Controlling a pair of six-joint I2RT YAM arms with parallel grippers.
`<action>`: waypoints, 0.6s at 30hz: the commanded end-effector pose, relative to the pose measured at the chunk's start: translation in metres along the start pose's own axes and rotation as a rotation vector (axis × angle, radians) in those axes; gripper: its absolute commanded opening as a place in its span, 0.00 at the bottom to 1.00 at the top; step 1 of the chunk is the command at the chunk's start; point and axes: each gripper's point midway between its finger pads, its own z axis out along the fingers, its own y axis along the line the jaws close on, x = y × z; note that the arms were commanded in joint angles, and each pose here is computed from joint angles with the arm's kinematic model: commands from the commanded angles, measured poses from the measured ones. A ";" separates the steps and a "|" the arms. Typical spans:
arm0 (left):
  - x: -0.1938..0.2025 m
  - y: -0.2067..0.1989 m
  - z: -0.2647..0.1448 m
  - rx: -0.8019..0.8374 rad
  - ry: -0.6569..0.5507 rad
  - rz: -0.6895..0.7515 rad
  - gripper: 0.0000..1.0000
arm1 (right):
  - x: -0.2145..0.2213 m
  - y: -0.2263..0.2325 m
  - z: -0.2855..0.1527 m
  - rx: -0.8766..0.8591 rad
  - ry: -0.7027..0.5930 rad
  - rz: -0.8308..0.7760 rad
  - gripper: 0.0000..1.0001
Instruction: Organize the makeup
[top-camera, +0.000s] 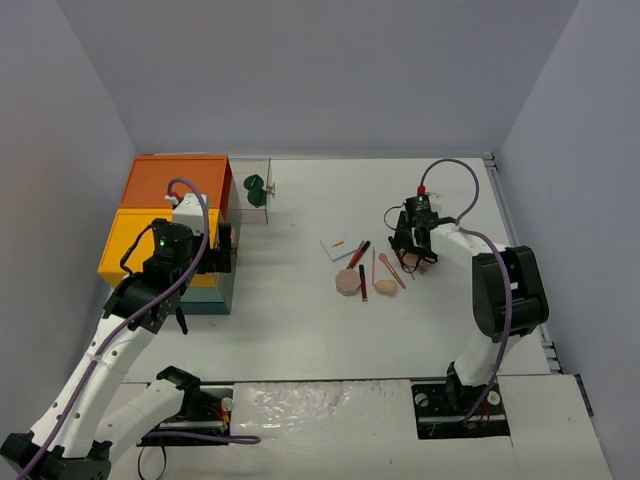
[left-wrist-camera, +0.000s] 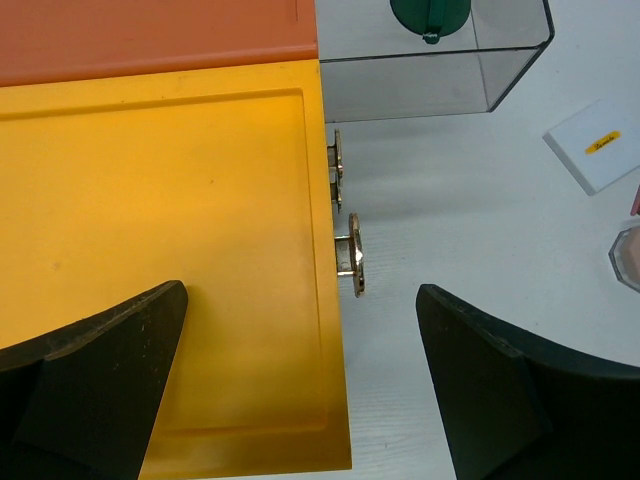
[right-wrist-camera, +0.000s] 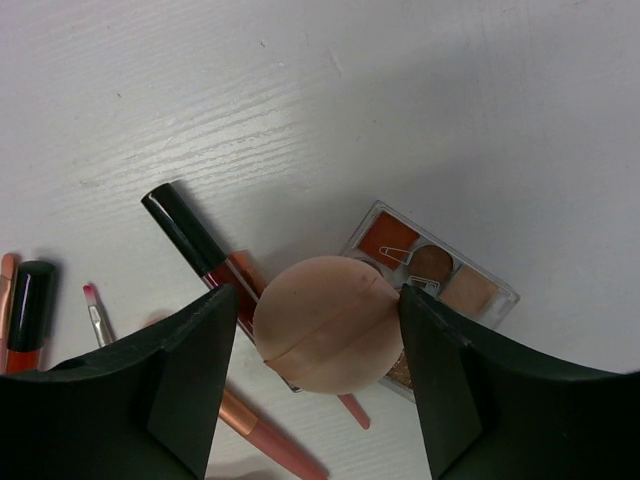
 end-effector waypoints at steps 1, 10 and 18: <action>-0.018 -0.007 0.000 0.033 -0.080 -0.042 0.97 | -0.004 -0.001 0.001 -0.006 -0.029 0.005 0.52; -0.049 -0.003 -0.016 0.032 -0.123 -0.013 0.97 | -0.013 0.002 -0.017 -0.041 -0.075 -0.008 0.17; -0.074 -0.004 -0.028 0.035 -0.107 -0.014 0.97 | -0.099 0.087 -0.124 -0.330 -0.317 -0.125 0.05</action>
